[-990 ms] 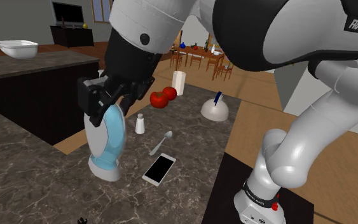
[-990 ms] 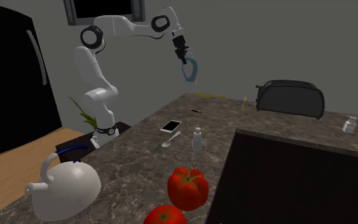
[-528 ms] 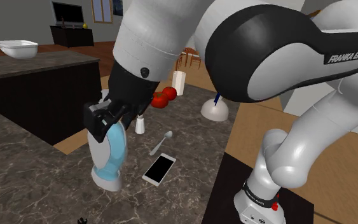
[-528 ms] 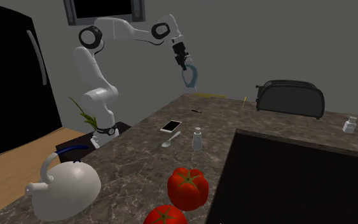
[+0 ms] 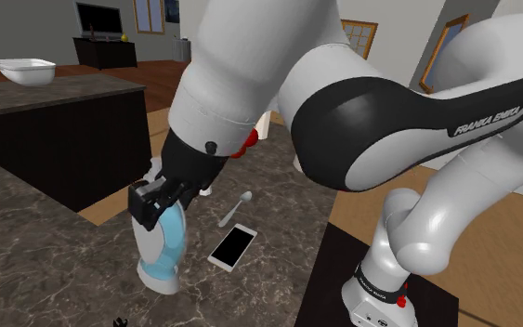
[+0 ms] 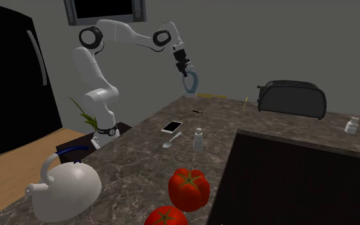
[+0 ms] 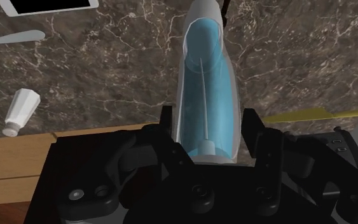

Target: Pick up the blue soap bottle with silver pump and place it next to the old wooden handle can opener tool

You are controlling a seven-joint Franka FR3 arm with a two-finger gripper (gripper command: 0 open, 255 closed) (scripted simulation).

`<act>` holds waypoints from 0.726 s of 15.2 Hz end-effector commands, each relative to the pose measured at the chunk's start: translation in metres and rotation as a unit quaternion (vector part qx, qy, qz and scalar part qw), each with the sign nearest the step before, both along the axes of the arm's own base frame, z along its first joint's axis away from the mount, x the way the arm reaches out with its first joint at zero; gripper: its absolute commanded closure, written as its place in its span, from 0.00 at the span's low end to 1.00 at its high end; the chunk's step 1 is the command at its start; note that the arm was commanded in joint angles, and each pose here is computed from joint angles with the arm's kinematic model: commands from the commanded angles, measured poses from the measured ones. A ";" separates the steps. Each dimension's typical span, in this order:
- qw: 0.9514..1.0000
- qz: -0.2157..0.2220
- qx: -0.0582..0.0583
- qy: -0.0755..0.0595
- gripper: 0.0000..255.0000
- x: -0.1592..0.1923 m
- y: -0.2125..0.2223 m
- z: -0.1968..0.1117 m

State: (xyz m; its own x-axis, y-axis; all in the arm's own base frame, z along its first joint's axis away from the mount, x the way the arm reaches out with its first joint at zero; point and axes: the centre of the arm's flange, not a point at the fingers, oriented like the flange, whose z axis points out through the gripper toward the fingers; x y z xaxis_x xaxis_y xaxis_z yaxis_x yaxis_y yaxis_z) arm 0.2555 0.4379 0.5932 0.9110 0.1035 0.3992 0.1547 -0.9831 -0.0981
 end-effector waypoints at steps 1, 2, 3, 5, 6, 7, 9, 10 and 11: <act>1.000 0.000 0.000 0.000 1.00 0.001 0.000 -0.010; 1.000 0.000 0.000 0.000 1.00 0.001 0.000 -0.016; 1.000 0.000 0.000 0.000 1.00 0.001 0.000 -0.021; 1.000 0.000 0.000 0.000 1.00 0.001 0.000 -0.032; 1.000 0.000 0.000 0.000 1.00 0.001 0.000 -0.037; 1.000 0.000 0.000 0.000 1.00 0.001 0.000 -0.042; 1.000 0.000 0.000 0.000 1.00 0.001 0.000 -0.053; 1.000 0.000 0.000 0.000 1.00 0.001 0.000 -0.058; 1.000 0.000 0.000 0.000 1.00 0.001 0.000 -0.063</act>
State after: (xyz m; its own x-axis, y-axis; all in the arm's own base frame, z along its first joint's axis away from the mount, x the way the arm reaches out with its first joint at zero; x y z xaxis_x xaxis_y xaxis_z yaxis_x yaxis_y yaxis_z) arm 0.2562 0.4375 0.5345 0.9110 0.1034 0.3992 0.1546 -0.9831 -0.0982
